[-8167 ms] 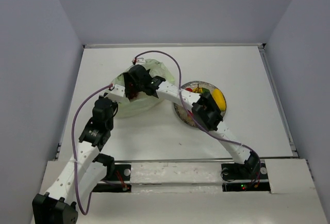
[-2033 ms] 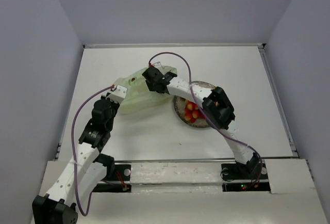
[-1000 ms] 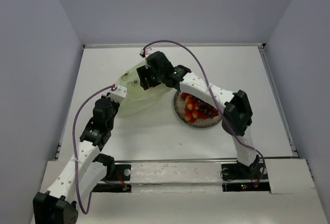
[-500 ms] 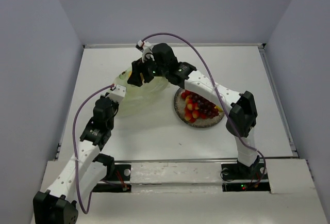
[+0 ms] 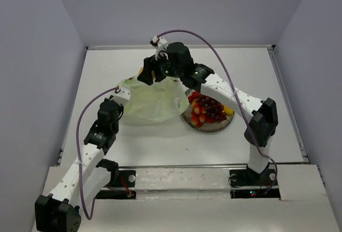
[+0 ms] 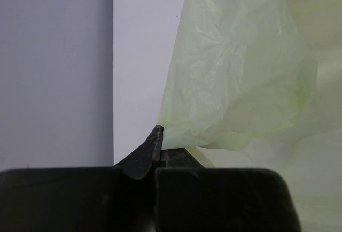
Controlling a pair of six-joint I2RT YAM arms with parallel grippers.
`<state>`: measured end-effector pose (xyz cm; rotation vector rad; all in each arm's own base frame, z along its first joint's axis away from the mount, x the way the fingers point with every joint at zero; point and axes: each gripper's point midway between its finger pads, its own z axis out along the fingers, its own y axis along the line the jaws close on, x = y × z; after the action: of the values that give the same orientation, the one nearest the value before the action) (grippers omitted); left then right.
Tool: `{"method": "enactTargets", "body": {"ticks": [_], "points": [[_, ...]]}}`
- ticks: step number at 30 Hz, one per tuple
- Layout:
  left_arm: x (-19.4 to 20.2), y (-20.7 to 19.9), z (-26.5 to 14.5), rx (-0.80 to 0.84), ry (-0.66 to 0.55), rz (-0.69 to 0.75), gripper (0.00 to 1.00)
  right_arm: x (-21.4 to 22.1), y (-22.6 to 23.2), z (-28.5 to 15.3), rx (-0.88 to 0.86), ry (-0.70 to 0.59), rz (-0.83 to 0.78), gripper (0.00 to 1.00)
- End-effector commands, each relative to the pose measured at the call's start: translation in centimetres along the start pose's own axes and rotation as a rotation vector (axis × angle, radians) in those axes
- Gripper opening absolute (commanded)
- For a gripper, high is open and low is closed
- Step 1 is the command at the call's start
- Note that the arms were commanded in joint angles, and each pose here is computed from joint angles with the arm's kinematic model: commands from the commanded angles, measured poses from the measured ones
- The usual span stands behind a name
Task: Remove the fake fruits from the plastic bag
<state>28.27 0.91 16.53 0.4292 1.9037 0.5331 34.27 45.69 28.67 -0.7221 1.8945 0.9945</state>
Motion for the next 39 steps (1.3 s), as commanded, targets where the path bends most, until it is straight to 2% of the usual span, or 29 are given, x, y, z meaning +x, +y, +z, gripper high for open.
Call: {"method": "enactTargets", "body": {"ticks": [1, 4, 6, 7, 9, 11, 12, 15, 20, 23, 32, 39], "points": [[-1.7, 1.9, 0.0, -0.071, -0.038, -0.024, 0.01, -13.5, 5.0, -7.5, -0.039, -0.363, -0.046, 0.27], [-1.6, 2.4, -0.1, -0.099, -0.03, -0.017, 0.01, -15.2, 0.7, -11.0, 0.13, -0.414, -0.016, 0.28], [-1.4, 2.7, -0.1, -0.115, -0.025, -0.015, 0.01, -14.4, -4.4, -13.2, 0.321, -0.418, 0.037, 0.27], [-1.4, 3.0, -0.1, -0.133, -0.024, -0.017, 0.01, -12.0, -8.2, -14.8, 0.426, -0.366, 0.078, 0.27], [-1.3, 3.3, 0.0, -0.148, -0.023, -0.021, 0.01, -9.2, -10.8, -16.6, 0.555, -0.32, 0.068, 0.26], [-1.1, 4.0, 0.0, -0.177, -0.01, -0.027, 0.02, -5.3, -12.3, -16.5, 0.603, -0.209, 0.028, 0.26], [-0.8, 4.2, 0.1, -0.189, 0.001, -0.028, 0.02, -2.7, -12.5, -16.2, 0.589, -0.132, 0.001, 0.26], [0.3, 5.1, 0.2, -0.22, 0.037, -0.023, 0.02, 1.3, -12.2, -15.4, 0.509, -0.017, -0.057, 0.26], [1.0, 6.2, 0.2, -0.257, 0.063, -0.051, 0.01, 6.9, -12.4, -13.2, 0.381, 0.175, -0.153, 0.24], [1.1, 6.2, 0.2, -0.25, 0.066, -0.057, 0.01, 9.6, -13.5, -11.8, 0.375, 0.259, -0.196, 0.24], [0.6, 5.9, 0.5, -0.228, 0.052, -0.058, 0.01, 13.0, -13.2, -7.2, 0.322, 0.406, -0.437, 0.25], [0.9, 5.5, 0.6, -0.212, 0.057, -0.056, 0.01, 15.6, -14.2, -6.4, 0.32, 0.48, -0.478, 0.27]]}}
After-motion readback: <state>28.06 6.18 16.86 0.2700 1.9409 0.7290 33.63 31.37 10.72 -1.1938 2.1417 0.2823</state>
